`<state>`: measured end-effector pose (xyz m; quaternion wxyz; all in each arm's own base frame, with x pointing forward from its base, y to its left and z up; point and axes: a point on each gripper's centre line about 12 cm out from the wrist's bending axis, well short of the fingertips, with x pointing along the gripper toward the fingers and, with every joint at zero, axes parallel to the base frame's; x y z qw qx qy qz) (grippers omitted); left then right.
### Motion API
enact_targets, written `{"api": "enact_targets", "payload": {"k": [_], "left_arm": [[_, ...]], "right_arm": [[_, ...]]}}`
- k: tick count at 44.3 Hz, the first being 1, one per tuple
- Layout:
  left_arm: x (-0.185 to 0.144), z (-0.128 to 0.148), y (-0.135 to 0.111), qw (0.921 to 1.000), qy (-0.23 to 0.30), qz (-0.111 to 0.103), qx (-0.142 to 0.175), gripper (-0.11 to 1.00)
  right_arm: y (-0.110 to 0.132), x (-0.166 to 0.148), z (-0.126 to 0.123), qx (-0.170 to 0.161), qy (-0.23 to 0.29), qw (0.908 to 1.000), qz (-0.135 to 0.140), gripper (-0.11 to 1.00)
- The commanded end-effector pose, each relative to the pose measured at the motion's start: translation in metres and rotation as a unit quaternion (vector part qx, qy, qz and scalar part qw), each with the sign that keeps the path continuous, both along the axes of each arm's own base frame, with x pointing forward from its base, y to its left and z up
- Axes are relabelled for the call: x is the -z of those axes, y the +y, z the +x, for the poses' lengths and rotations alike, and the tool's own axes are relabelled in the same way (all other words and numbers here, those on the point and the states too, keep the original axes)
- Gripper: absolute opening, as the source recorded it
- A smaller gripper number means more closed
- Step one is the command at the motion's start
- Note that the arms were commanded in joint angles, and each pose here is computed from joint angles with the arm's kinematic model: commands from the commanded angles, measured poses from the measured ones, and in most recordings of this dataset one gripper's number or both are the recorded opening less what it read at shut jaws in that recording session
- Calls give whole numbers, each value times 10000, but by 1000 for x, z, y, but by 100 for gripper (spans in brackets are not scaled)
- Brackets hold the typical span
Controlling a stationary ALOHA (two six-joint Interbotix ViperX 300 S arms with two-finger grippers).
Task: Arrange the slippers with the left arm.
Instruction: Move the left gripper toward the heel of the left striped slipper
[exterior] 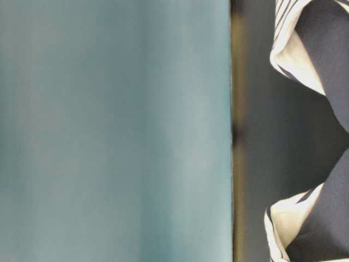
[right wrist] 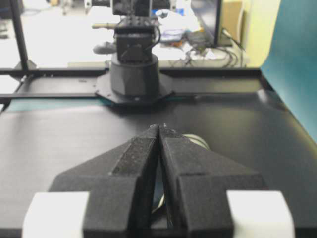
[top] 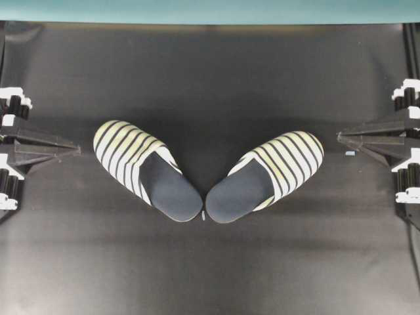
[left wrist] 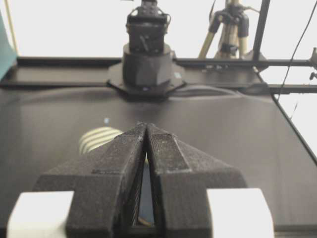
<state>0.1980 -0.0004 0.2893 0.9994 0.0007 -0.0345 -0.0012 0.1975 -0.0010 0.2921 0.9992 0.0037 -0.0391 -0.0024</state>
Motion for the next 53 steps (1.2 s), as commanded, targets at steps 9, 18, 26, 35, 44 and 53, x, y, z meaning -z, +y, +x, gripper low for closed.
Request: {"api": "enact_targets", "payload": {"k": [9, 18, 26, 35, 44, 53], "left_arm": [[-4, 33, 8, 9904, 1166, -714, -197, 0], [18, 48, 25, 9613, 2176, -1520, -733, 0], [35, 61, 39, 9223, 3108, -1956, -1208, 0], [48, 75, 51, 8548, 4072, -2654, -1820, 0], [60, 102, 57, 8134, 4757, -2653, -2040, 4], [80, 120, 61, 7780, 5255, -2654, -2193, 54]], "right_arm": [[-10, 12, 4, 246, 612, 9978, 33, 0], [-17, 28, 2, 437, 1250, 9911, 122, 0], [-18, 31, 1, 451, 1371, 9894, 138, 0], [-18, 32, 1, 451, 1386, 9892, 139, 0], [-18, 37, -1, 452, 1424, 9887, 140, 0], [-18, 39, -2, 451, 1440, 9885, 133, 0]]}}
